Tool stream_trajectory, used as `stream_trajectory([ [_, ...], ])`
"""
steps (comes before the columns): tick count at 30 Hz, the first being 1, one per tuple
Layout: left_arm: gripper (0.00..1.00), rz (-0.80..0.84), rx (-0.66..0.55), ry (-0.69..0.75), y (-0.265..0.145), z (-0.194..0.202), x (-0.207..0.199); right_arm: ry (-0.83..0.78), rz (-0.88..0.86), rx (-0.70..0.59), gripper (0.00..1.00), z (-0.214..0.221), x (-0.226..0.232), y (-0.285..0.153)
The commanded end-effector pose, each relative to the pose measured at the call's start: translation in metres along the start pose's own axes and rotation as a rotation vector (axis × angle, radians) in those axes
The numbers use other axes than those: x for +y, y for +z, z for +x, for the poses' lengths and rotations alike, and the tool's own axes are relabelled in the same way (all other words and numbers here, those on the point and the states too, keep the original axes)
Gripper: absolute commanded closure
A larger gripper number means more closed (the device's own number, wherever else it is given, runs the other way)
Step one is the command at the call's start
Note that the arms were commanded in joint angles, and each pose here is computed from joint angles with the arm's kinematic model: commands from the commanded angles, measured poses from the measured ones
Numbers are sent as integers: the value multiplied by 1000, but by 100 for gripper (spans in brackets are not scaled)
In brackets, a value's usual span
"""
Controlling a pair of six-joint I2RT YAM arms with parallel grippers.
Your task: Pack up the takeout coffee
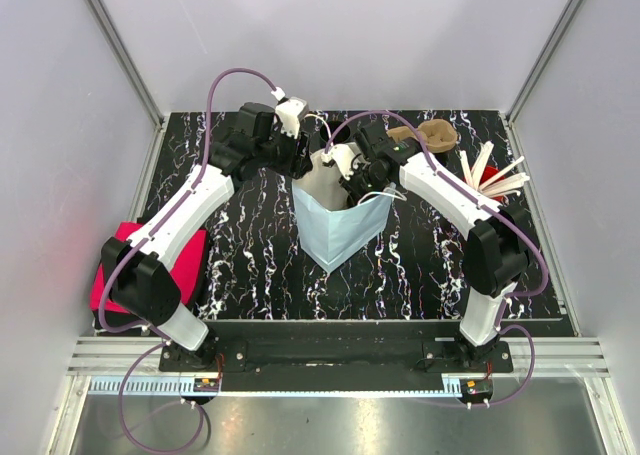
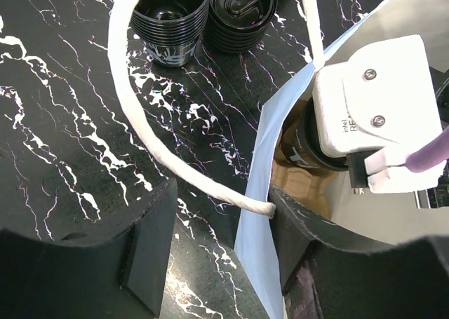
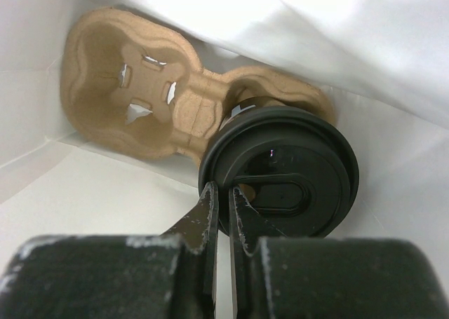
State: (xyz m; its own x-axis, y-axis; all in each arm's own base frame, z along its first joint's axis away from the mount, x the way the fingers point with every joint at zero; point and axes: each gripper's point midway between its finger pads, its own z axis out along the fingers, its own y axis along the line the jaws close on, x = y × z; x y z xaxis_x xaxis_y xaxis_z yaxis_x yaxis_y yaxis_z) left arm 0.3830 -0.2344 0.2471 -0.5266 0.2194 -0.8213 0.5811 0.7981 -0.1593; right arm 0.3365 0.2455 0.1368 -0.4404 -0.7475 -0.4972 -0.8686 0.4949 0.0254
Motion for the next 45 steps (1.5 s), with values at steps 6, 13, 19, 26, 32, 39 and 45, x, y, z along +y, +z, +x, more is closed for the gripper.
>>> stream_trajectory([
  [6, 45, 16, -98, 15, -19, -25, -5, -28, 5, -13, 98, -2, 3, -2],
  [13, 45, 19, -98, 13, -19, -25, -6, -30, 11, -15, 92, -2, 2, -2],
  [19, 45, 19, -100, 14, -20, -25, -6, -32, 14, -15, 85, -2, 1, -2],
  [26, 45, 18, -101, 15, -20, -26, -6, -36, 19, -15, 70, -2, 0, -2],
  [32, 45, 21, -103, 16, -20, -26, -7, -38, 21, -17, 60, -2, 1, -4],
  [39, 45, 20, -100, 15, -20, -25, -6, -45, 32, -30, 46, -5, 0, -10],
  [45, 45, 22, -103, 15, -20, -26, -6, -52, 42, -49, 35, -9, 1, -21],
])
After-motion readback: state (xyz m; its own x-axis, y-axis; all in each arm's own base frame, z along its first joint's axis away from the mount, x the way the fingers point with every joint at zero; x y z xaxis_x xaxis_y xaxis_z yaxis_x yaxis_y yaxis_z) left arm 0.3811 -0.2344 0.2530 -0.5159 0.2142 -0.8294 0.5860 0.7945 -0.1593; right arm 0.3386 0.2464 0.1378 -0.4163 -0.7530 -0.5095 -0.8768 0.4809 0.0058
